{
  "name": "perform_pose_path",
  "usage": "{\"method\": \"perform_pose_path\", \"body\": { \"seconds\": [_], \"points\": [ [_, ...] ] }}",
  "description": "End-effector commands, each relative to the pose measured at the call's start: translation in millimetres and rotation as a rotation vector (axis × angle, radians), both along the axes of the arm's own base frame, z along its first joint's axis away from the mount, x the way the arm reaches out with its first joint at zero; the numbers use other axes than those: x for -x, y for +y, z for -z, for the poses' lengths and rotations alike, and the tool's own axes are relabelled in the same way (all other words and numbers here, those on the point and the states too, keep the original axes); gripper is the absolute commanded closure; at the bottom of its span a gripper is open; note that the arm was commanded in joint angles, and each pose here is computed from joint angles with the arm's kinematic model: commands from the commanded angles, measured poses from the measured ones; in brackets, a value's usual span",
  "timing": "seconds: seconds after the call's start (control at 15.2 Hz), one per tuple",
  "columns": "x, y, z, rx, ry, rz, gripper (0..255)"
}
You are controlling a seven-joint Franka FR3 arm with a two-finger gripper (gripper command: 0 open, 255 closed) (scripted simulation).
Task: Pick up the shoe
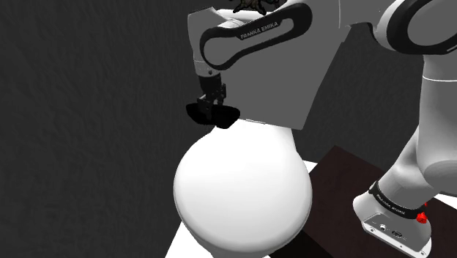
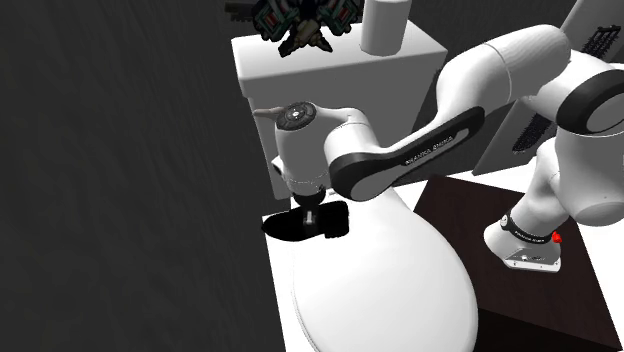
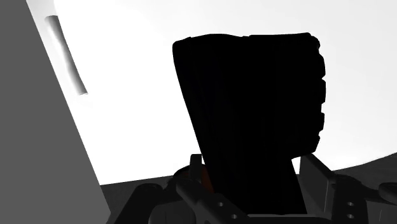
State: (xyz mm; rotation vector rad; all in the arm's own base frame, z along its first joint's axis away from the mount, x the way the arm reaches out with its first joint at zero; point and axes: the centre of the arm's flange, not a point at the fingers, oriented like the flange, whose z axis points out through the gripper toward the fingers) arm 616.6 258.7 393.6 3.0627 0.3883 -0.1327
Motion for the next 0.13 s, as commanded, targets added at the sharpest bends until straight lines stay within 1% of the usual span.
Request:
{"method": "perform_pose_path", "body": {
  "seconds": [0.0,0.07],
  "points": [
    [-0.2,-0.3,-6.1,0.0,-0.001,0.0,255],
    [-0.2,-0.3,-6.1,0.0,-0.001,0.0,255]
  ]
}}
